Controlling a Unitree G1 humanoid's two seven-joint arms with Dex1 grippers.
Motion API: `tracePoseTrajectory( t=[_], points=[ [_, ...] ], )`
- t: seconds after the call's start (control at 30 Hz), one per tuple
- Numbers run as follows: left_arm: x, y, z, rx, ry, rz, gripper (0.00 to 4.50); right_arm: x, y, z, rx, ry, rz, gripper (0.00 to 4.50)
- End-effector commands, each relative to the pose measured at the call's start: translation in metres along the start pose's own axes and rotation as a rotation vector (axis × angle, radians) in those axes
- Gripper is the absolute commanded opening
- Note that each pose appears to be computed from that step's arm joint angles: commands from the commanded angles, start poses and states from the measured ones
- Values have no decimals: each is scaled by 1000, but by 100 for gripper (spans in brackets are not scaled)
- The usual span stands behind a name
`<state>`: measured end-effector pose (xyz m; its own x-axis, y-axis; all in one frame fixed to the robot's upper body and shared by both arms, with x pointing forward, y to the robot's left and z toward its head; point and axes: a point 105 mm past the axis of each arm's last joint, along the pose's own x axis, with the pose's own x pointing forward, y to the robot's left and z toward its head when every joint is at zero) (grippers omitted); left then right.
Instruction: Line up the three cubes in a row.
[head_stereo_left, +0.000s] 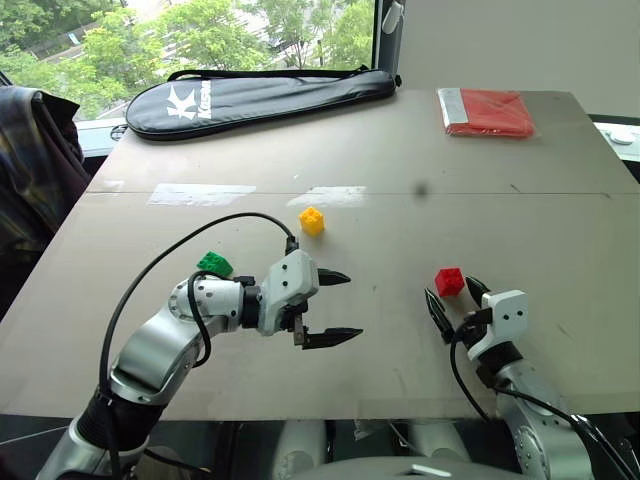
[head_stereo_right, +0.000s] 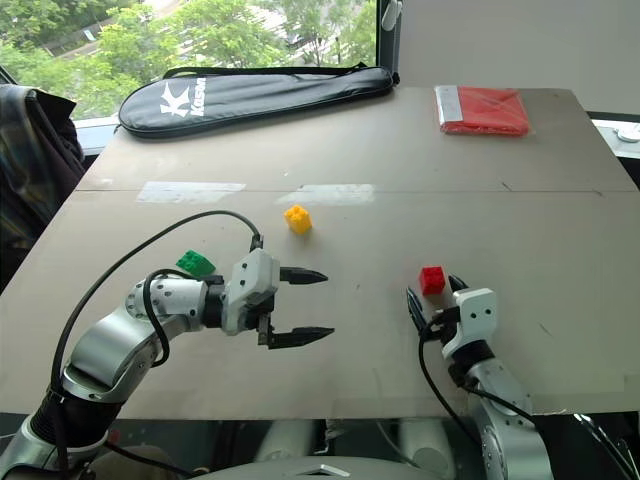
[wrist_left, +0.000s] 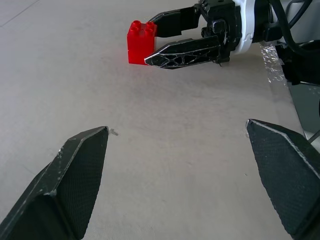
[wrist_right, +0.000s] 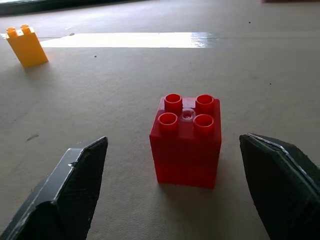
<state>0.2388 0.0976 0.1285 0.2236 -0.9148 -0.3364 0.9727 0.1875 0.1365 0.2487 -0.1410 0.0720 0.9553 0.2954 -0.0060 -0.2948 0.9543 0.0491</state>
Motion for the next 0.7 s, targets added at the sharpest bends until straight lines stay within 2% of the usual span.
tracePoseTrajectory(
  t=[0.03, 0.17, 0.33, 0.5, 0.7],
  points=[
    [-4, -1, 5, 21, -22, 43, 450, -5, -9, 19, -21, -67, -5, 445],
    [-10, -2, 3, -8, -48, 107, 450, -11, -15, 31, -43, -93, 52, 445],
    [-23, 25, -1, -38, -139, 434, 450, -16, -21, 64, -10, -180, 261, 445],
    [-35, 45, -17, -77, -146, 663, 450, -23, -20, 75, -38, -200, 446, 445],
    [-62, 43, -28, -93, -136, 816, 450, -30, -18, 77, -62, -211, 580, 445]
  ],
)
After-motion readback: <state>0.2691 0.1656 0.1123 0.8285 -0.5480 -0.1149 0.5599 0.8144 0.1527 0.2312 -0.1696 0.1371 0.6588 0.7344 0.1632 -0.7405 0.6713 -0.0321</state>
